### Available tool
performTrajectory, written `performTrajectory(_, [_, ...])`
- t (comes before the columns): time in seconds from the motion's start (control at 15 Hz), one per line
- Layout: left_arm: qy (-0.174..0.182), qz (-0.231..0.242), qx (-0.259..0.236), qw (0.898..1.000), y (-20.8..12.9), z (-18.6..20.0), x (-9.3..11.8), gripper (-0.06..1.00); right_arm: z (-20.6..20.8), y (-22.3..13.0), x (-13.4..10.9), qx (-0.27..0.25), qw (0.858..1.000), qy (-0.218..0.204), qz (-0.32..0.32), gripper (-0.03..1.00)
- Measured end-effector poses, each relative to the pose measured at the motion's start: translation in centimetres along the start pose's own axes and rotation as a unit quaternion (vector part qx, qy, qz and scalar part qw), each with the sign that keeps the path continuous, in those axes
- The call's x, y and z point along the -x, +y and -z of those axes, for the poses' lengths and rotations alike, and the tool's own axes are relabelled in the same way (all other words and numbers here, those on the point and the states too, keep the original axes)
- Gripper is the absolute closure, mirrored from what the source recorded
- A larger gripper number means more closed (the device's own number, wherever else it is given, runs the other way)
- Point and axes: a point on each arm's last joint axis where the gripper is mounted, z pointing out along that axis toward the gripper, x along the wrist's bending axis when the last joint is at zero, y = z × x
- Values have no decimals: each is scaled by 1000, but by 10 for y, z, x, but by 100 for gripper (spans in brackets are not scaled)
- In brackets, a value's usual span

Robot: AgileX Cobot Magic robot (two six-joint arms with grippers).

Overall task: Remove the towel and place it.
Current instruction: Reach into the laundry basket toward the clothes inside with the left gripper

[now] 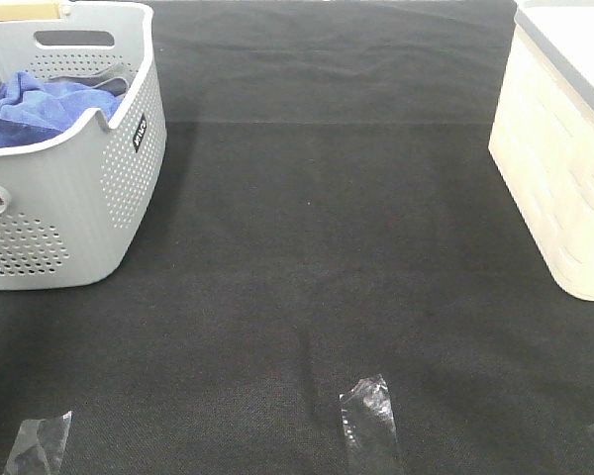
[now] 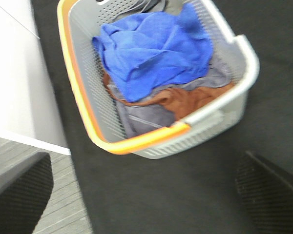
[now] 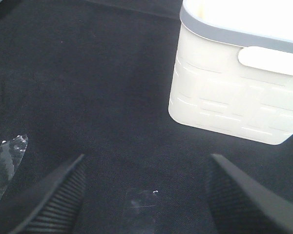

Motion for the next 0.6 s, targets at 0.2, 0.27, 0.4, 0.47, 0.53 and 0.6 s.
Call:
performTrajectory(0.2, [19, -48, -65, 997, 17, -54, -23, -3, 0, 0, 0, 0, 1000, 0, 0, 27])
performTrajectory(0.27, [27, -80, -89, 992, 18, -68, -29, -3, 0, 0, 0, 0, 1000, 0, 0, 27])
performTrajectory(0.4, [50, -145, -123, 980, 20, -93, -40, -3, 0, 0, 0, 0, 1000, 0, 0, 27])
performTrajectory(0.47, [60, -175, -135, 974, 22, -106, -45, -3, 0, 0, 0, 0, 1000, 0, 0, 27])
performTrajectory(0.53, [69, -200, -138, 967, 26, -118, -50, -3, 0, 0, 0, 0, 1000, 0, 0, 27])
performTrajectory(0.6, [72, -224, -140, 962, 31, -134, -53, -3, 0, 0, 0, 0, 1000, 0, 0, 27])
